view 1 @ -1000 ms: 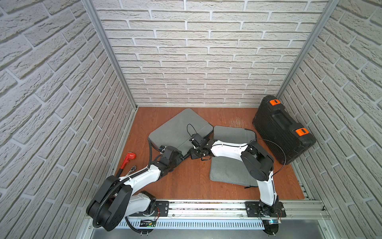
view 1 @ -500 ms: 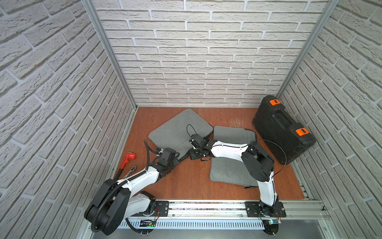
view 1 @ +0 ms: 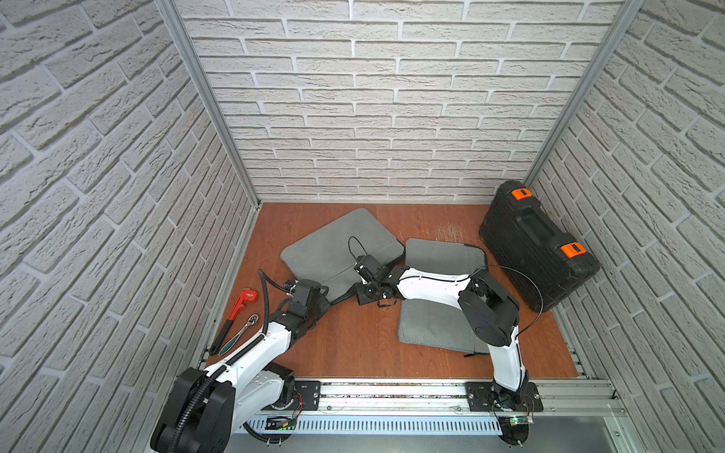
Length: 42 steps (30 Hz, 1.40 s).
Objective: Open the zippered laptop bag and take out the laptop
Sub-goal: Adjust the zippered laptop bag at the center of the board.
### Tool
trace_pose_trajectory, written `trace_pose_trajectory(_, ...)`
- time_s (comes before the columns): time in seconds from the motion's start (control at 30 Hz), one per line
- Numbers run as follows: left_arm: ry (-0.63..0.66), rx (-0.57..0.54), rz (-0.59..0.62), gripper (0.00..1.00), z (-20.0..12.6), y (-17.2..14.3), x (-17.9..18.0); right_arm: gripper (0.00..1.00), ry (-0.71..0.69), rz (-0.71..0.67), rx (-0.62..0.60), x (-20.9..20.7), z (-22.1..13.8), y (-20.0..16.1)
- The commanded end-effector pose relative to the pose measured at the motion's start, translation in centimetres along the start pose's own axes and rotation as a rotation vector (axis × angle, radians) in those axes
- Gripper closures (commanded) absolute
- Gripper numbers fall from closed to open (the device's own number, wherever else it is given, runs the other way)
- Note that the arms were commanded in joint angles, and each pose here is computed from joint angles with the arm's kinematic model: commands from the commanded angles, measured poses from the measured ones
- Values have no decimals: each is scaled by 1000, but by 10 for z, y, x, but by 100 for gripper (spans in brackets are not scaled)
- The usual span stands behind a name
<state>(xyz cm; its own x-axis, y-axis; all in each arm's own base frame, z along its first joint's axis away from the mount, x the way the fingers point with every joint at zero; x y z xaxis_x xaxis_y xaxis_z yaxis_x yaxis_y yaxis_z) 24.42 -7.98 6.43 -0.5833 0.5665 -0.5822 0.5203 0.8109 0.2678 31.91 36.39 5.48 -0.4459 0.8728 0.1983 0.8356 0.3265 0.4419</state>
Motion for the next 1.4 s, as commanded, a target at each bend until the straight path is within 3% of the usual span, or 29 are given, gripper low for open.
trace_pose_trajectory(0.0, 58, -86, 7, 100, -2, 16, 16, 94, -116, 6, 27, -29, -18, -1)
trace_pose_trajectory(1.37, 95, -116, -48, 100, -10, 38, 42, 94, -328, 28, 0, -103, -38, 19)
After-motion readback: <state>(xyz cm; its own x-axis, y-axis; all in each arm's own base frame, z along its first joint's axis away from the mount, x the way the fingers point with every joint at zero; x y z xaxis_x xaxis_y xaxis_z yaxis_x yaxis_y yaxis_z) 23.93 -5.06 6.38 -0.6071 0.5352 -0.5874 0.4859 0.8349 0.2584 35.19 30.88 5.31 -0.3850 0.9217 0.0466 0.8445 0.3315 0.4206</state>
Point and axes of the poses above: each gripper's point midway between its finger pads, its own z axis out along the fingers, its own x axis along the line the jaws close on, y = z × x, the point moved 2 cm from there along -z, back along the fingers, and after that the axes turned 9 degrees about -z, right-handed, at the moved point
